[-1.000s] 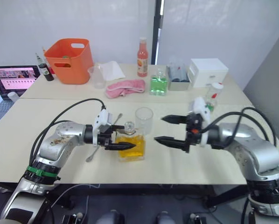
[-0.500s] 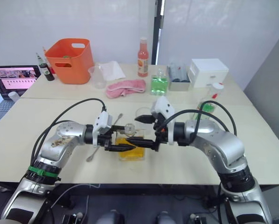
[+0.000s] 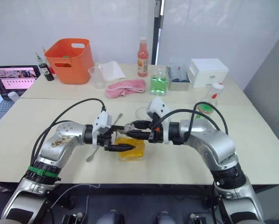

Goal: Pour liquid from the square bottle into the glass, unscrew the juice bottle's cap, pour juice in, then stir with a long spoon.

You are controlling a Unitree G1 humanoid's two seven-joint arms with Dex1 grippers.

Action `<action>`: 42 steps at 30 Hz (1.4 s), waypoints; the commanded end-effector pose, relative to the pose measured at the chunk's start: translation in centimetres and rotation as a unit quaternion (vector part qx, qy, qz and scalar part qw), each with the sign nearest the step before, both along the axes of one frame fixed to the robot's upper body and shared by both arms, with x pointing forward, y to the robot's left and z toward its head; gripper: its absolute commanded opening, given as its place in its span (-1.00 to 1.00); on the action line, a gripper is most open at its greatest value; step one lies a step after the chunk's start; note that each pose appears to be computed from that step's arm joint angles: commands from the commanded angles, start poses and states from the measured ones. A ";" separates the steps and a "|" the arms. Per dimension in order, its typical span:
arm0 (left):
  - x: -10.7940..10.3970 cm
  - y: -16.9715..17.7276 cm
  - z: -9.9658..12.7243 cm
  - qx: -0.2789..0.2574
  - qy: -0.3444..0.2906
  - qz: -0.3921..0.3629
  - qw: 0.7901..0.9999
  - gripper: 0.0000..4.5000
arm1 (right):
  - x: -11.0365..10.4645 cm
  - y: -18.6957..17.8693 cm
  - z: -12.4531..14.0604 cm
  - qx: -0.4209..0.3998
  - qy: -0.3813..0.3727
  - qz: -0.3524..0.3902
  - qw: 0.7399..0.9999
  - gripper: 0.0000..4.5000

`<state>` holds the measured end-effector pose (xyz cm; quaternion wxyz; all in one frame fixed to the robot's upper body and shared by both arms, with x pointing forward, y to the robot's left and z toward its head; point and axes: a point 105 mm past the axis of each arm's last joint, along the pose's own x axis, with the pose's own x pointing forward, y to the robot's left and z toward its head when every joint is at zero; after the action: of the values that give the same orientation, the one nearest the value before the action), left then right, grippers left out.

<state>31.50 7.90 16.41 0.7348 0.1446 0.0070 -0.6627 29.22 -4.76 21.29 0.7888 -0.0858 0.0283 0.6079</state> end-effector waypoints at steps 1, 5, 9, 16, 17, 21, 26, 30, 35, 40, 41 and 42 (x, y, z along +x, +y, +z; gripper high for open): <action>-0.1 -0.1 0.4 0.006 -0.014 -0.005 1.000 0.25 | -0.4 0.3 1.6 0.015 -0.026 0.013 0.999 -0.53; -0.1 -0.1 0.3 0.007 -0.013 -0.006 1.000 0.25 | -0.6 0.4 1.8 0.024 -0.025 0.017 0.999 -0.53; -0.1 -0.1 0.3 0.006 -0.012 -0.006 1.000 0.25 | -0.7 0.5 1.9 0.025 -0.025 0.022 0.999 -0.53; -0.2 -0.1 0.3 0.007 -0.011 -0.005 1.000 0.25 | -1.1 0.7 2.0 0.026 -0.026 0.026 0.999 0.24; -0.2 -0.1 0.3 0.007 -0.010 -0.005 1.000 0.25 | -1.1 0.7 2.0 0.028 -0.026 0.024 0.999 0.39; -0.1 -0.1 0.3 0.007 -0.010 -0.005 1.000 0.25 | -1.2 0.8 2.4 0.038 -0.023 0.026 0.999 0.54; -0.2 -0.1 0.3 0.007 -0.009 -0.005 1.000 0.25 | -1.2 0.9 2.6 0.045 -0.018 0.025 0.999 0.54; -0.2 -0.2 0.2 0.006 -0.007 -0.006 1.000 0.25 | -1.2 1.0 2.7 0.049 -0.014 0.026 0.998 0.54; -0.3 -0.1 0.1 0.009 -0.006 -0.007 1.000 0.25 | -1.1 1.1 2.6 0.051 -0.011 0.025 0.998 -0.12; -0.3 -0.1 0.1 0.009 -0.006 -0.007 1.000 0.25 | -1.0 1.1 2.5 0.053 -0.011 0.022 0.998 -0.89; -0.3 -0.1 0.1 0.009 -0.006 -0.007 1.000 0.25 | -1.0 1.1 2.5 0.053 -0.011 0.022 0.998 -0.98; -0.3 -0.1 0.2 0.009 -0.006 -0.007 1.000 0.25 | -1.0 1.1 2.5 0.053 -0.011 0.022 0.998 -1.00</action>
<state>31.34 7.88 16.46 0.7317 0.1471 0.0081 -0.6655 28.84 -3.97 22.74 0.7877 -0.0455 0.0076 0.6144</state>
